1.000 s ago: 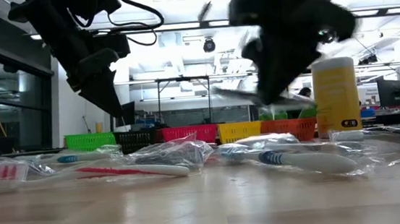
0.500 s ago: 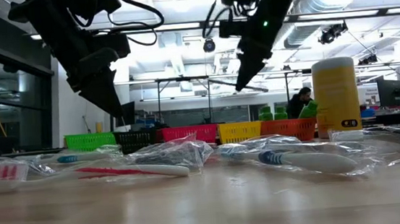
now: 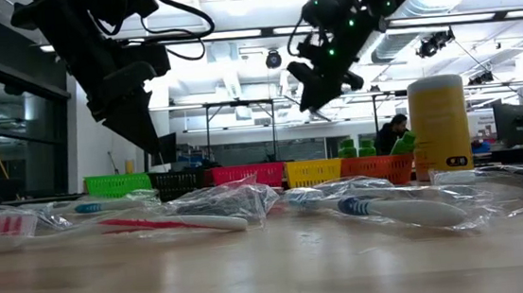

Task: Pick & Place Travel size toiletries
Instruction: Put the black hair comb into the yellow basket

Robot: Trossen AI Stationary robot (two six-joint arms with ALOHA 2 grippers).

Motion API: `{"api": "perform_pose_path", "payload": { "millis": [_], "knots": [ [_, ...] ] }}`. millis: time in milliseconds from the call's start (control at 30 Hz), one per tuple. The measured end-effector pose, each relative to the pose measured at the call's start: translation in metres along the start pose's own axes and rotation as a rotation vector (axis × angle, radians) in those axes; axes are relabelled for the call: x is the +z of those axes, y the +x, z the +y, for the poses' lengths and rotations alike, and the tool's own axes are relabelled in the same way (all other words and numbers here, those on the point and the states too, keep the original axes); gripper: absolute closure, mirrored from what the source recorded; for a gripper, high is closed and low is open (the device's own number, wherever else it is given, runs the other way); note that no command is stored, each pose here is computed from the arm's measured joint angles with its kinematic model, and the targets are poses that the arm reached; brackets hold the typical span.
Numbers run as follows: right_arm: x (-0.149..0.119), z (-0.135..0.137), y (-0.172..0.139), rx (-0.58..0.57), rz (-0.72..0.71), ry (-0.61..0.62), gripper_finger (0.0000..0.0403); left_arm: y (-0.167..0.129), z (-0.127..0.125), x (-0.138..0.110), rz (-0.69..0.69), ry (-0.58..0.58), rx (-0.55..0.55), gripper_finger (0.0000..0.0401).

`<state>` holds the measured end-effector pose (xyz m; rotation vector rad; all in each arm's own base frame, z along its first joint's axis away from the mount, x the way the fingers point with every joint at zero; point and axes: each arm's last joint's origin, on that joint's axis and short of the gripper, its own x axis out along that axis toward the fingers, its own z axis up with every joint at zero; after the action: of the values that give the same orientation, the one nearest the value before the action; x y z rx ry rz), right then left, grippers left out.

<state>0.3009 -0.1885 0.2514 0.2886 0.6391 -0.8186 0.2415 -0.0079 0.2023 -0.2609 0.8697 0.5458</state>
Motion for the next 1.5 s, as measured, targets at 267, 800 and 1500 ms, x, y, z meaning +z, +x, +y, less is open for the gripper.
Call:
{"api": "perform_pose_path", "payload": {
  "millis": [267, 800, 1500],
  "knots": [
    [-0.017, 0.002, 0.036, -0.016, 0.069, 0.104, 0.0264, 0.000, 0.000, 0.000, 0.005, -0.003, -0.011, 0.0311],
    [-0.029, 0.002, 0.050, -0.038, 0.132, 0.089, 0.0196, 0.000, 0.000, -0.001, 0.014, -0.001, -0.018, 0.0311],
    [-0.068, 0.029, -0.122, 0.103, 0.539, -0.185, 0.0156, -0.001, 0.002, -0.006, 0.043, 0.023, 0.034, 0.0311]
  ]
}}
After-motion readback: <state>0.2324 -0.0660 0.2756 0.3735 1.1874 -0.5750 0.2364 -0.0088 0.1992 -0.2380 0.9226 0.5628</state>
